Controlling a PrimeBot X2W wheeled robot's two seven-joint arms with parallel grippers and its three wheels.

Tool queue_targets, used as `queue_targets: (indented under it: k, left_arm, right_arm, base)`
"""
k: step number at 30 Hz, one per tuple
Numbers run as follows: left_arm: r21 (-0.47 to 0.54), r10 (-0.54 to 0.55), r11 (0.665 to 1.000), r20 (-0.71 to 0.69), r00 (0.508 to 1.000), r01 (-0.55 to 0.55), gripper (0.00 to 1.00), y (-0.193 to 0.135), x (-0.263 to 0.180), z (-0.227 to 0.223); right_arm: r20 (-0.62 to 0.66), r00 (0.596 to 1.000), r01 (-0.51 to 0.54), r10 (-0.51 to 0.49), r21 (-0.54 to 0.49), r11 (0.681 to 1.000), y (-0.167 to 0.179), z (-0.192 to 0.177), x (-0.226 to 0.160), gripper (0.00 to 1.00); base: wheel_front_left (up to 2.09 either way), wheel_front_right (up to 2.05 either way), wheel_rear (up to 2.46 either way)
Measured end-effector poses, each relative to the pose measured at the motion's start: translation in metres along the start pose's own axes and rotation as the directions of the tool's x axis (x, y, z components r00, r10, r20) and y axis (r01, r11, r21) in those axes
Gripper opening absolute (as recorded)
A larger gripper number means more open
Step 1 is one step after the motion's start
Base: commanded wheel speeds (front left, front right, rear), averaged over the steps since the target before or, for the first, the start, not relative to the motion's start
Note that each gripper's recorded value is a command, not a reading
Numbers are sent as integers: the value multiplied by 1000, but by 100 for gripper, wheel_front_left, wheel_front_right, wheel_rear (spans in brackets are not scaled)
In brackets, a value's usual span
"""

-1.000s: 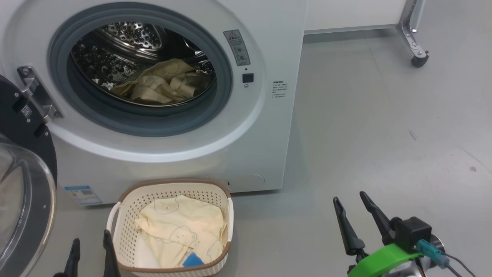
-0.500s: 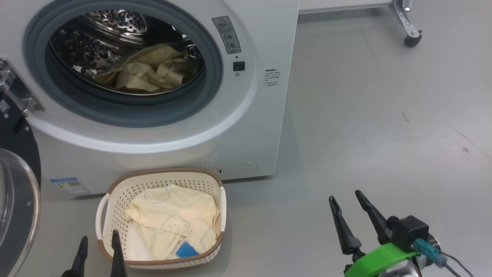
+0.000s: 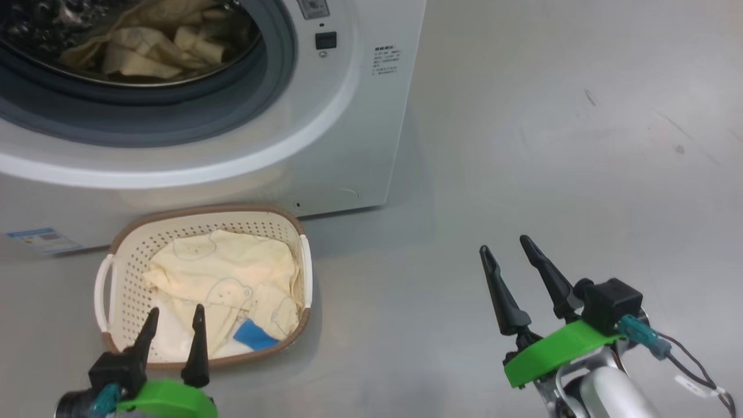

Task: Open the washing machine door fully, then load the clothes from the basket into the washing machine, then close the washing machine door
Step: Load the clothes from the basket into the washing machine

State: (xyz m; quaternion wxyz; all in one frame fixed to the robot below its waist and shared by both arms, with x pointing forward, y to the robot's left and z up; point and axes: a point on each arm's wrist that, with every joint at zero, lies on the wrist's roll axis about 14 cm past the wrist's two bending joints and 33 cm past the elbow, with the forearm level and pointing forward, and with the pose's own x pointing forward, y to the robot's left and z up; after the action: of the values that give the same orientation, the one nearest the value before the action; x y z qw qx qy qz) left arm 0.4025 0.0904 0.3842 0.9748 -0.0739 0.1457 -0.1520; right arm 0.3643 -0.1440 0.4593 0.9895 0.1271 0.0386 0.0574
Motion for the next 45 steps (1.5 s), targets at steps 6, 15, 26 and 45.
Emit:
queue_targets:
  k: [6,15,26,45]
  left_arm:
    - [-7,-22,1000,-148,989,22,100,6,38,-35]
    - [-55,-26,998,-359,933,7,100,20,90,-90]
    - [-118,-26,992,-546,837,-46,100,29,126,-152]
    - [-99,29,986,-684,729,-131,100,57,164,-222]
  right_arm:
    - [-18,1000,16,-16,5,1000,-10,-6,20,100]
    - [-63,998,13,-12,7,1000,-20,-25,54,100]
    - [-122,992,-5,6,2,1000,-26,-55,83,100]
    - [-215,977,0,-1,-4,1000,-43,-104,105,100]
  base:
    - [0,0,0]
    - [0,0,0]
    - [0,0,0]
    - [0,0,0]
